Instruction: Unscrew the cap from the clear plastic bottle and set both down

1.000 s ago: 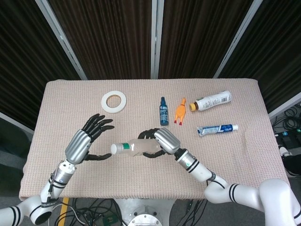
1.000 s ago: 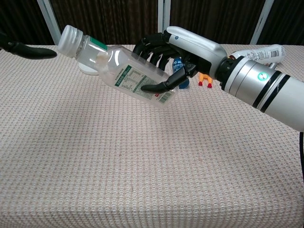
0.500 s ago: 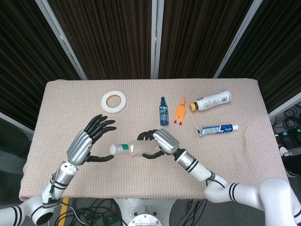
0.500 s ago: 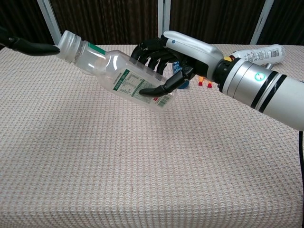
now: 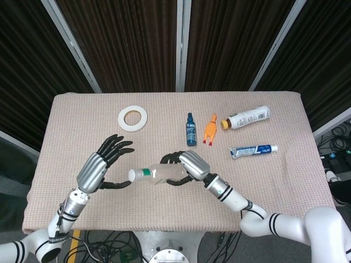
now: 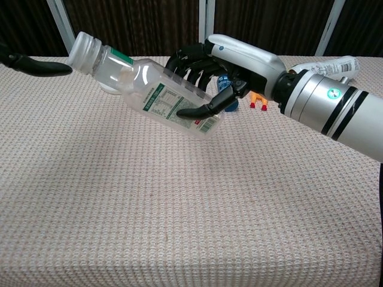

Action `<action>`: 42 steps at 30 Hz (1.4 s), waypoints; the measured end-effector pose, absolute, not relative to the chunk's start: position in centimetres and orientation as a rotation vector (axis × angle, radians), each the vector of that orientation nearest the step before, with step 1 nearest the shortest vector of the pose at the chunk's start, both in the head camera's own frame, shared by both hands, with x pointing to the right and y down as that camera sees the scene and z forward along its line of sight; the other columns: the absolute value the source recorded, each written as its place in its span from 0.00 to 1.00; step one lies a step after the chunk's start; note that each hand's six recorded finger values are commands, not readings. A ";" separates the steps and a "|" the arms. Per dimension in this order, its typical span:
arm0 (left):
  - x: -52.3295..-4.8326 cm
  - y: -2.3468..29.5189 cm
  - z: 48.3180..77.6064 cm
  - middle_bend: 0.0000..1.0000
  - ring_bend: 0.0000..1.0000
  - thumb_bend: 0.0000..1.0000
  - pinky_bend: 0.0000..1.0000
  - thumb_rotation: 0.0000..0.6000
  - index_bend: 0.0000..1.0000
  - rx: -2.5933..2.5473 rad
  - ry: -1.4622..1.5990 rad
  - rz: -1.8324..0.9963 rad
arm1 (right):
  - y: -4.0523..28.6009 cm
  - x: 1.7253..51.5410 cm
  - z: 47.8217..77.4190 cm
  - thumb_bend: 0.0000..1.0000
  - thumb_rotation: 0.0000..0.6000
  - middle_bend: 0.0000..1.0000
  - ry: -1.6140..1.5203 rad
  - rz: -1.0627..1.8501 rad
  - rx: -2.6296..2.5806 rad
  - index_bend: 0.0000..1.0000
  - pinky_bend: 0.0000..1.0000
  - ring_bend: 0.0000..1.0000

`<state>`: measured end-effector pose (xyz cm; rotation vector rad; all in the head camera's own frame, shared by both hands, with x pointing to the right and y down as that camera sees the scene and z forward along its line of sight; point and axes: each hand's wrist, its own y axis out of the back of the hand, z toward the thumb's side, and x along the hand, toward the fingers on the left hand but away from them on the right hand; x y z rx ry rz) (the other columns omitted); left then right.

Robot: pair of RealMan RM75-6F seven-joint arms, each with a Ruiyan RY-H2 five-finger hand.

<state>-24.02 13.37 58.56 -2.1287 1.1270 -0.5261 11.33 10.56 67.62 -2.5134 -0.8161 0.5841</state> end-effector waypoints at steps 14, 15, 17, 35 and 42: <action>-23.6 13.6 58.0 0.14 0.04 0.00 0.04 1.00 0.21 -2.143 1.124 -0.500 | 10.5 11.3 67.9 0.47 1.00 0.54 -0.803 0.602 -2.523 0.59 0.57 0.43; -23.6 13.6 58.1 0.14 0.04 0.00 0.04 1.00 0.21 -2.142 1.123 -0.502 | 10.5 11.3 67.9 0.47 1.00 0.54 -0.804 0.601 -2.521 0.59 0.57 0.43; -23.8 13.6 58.2 0.14 0.04 0.00 0.04 1.00 0.21 -2.137 1.119 -0.513 | 10.4 11.4 67.8 0.47 1.00 0.54 -0.808 0.598 -2.520 0.59 0.57 0.43; -23.7 13.4 57.8 0.14 0.04 0.00 0.04 1.00 0.21 -2.124 1.130 -0.498 | 10.6 11.2 67.9 0.47 1.00 0.54 -0.802 0.596 -2.532 0.59 0.57 0.43; -23.9 13.9 58.0 0.14 0.04 0.00 0.04 1.00 0.21 -2.129 1.112 -0.517 | 10.4 11.4 67.7 0.47 1.00 0.54 -0.813 0.589 -2.521 0.59 0.57 0.43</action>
